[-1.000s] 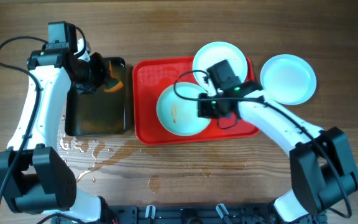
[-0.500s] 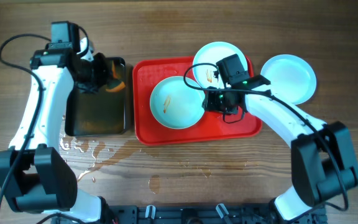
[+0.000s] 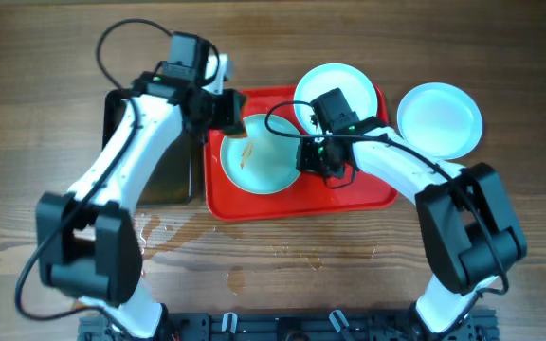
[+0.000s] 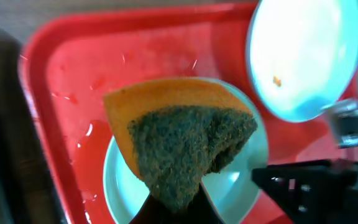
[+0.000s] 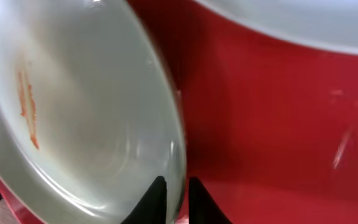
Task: Clean dirty plates on tray and stack at the side
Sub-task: 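Drag the plate toward tray center and bring the sponge over it, then scrub the second plate with the sponge while right gripper holds it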
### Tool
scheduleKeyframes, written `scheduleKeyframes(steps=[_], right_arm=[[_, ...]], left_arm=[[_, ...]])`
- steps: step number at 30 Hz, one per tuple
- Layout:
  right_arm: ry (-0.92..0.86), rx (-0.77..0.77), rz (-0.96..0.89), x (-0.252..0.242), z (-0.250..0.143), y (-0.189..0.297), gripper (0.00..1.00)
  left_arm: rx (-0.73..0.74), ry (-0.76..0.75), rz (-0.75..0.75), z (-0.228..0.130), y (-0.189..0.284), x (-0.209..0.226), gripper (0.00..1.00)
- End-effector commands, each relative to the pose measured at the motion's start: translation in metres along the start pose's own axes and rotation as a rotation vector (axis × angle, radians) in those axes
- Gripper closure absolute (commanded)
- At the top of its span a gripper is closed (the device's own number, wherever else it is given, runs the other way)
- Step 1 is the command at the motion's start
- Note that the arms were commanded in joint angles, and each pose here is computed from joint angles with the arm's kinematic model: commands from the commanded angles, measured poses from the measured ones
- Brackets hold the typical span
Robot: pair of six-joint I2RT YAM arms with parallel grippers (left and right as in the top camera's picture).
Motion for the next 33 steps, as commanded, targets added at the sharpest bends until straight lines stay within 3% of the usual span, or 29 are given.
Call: scheduleKeyframes(steps=[1, 9, 20, 25, 29, 33], right_arm=[[-0.036, 0.010, 0.008, 0.004, 0.002, -0.005, 0.92], [-0.034, 0.009, 0.010, 0.004, 0.003, -0.005, 0.96], [-0.030, 0.009, 0.022, 0.006, 0.003, -0.005, 0.96], [-0.029, 0.008, 0.025, 0.007, 0.003, -0.004, 0.96], [-0.029, 0.010, 0.027, 0.007, 0.003, -0.004, 0.96], [-0.029, 0.010, 0.028, 0.007, 0.003, -0.004, 0.96]], left_arm=[[0.068, -0.072, -0.005, -0.006, -0.028, -0.002, 0.96], [0.170, -0.164, -0.009, -0.022, -0.070, 0.005, 0.96], [0.338, -0.018, 0.069, -0.067, -0.086, 0.017, 0.96], [0.403, -0.038, 0.051, -0.091, -0.097, -0.004, 0.96], [0.408, -0.080, -0.082, -0.093, -0.102, -0.040, 0.96], [0.422, -0.101, -0.063, -0.095, -0.102, -0.045, 0.96]])
Point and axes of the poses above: each gripper's point midway between its finger pads, its own y axis back along the fingers, its own x axis along the line the jaws close on, z = x × y, the point moved 6 cm from there along y, back along the fingers, and after that the axes turned 15 degrees about -y, right-handed, at the moved point
